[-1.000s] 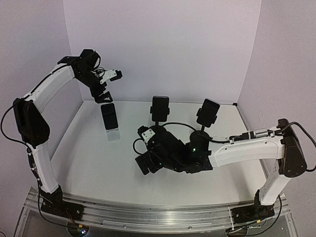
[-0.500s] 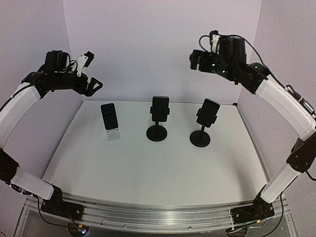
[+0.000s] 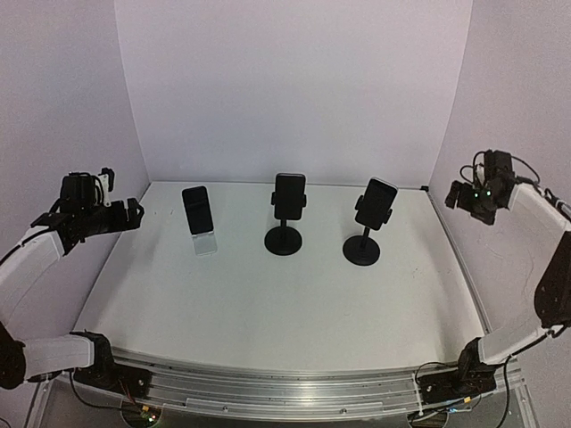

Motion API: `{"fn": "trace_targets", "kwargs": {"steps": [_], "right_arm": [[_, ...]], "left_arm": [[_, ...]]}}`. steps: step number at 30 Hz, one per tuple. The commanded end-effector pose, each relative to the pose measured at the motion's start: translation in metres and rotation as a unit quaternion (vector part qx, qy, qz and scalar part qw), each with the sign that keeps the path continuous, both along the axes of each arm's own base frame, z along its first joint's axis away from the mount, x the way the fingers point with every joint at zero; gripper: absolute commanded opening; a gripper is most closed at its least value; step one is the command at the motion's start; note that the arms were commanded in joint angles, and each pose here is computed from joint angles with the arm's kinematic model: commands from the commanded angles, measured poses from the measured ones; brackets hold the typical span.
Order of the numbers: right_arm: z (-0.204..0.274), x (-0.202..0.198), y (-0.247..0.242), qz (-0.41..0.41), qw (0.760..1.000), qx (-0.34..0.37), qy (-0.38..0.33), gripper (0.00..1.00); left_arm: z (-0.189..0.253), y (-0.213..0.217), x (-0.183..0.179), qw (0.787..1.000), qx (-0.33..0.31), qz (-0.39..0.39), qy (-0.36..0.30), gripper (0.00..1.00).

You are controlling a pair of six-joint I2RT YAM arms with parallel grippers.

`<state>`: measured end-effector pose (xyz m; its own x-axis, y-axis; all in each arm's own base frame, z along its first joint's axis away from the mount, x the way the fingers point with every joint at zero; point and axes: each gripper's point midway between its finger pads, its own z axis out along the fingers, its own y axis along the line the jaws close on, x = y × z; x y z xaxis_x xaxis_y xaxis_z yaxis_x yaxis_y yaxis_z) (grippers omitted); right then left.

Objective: Place the phone on the phone stand

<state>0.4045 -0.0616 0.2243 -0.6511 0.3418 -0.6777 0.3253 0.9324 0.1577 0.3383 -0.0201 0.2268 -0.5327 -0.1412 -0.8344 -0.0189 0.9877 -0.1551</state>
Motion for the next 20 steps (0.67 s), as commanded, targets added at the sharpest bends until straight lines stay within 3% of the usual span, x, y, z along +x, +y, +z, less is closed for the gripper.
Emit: {"fn": "trace_targets", "kwargs": {"steps": [1,7,11,20], "right_arm": [[-0.002,-0.022,0.033,0.109,0.988,0.001,-0.111,0.98],[-0.024,-0.048,0.028,0.091,0.97,-0.05,-0.22,0.98],[-0.048,-0.061,0.031,0.089,0.963,-0.05,-0.249,0.98],[-0.059,-0.072,0.025,0.059,0.954,-0.047,-0.29,0.98]], "left_arm": [[-0.004,0.02,0.002,0.996,-0.009,0.067,-0.058,1.0],[-0.034,0.028,0.002,0.987,0.044,0.062,-0.143,0.99],[-0.049,0.012,-0.008,0.974,0.109,-0.011,-0.197,1.0],[-0.076,0.004,-0.015,0.983,0.078,-0.029,-0.164,0.99]]}}
